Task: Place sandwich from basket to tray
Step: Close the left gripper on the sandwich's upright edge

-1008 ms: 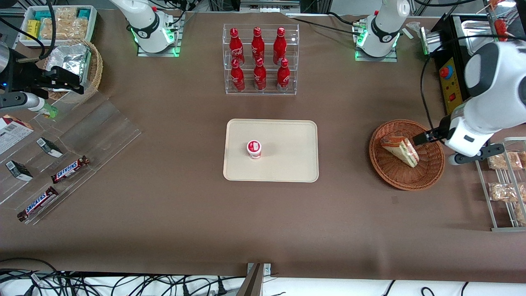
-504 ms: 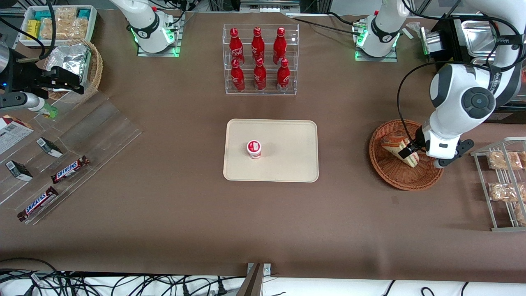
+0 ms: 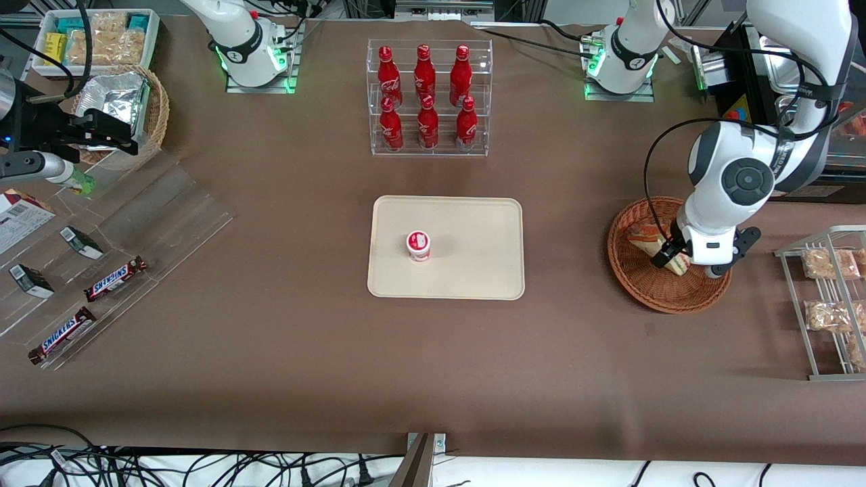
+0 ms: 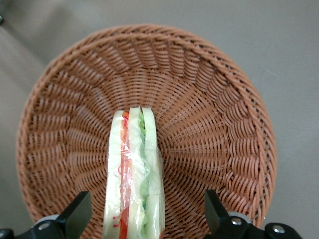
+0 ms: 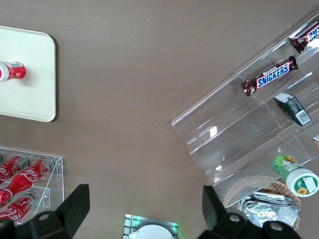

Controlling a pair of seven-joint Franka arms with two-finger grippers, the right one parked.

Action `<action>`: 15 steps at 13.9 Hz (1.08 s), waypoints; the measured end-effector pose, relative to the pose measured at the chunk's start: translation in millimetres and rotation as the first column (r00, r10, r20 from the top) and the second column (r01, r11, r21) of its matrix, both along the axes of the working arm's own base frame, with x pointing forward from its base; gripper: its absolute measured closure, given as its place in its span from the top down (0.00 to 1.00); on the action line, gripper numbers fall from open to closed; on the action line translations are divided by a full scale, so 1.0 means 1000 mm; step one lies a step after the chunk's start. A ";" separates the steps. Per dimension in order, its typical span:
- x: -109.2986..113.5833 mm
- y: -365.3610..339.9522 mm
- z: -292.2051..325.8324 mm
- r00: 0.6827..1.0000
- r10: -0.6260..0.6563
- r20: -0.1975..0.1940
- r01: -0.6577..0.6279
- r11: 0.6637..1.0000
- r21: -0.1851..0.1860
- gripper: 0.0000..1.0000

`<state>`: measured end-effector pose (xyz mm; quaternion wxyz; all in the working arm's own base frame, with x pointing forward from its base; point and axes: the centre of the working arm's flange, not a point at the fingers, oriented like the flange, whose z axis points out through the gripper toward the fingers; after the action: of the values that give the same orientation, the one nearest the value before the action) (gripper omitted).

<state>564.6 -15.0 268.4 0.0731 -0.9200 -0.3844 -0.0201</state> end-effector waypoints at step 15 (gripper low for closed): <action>-0.020 0.007 -0.026 1.000 0.029 -0.004 -0.029 0.999 -0.016 0.42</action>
<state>544.4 -8.1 242.3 0.0667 -0.9149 -0.3979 -0.0139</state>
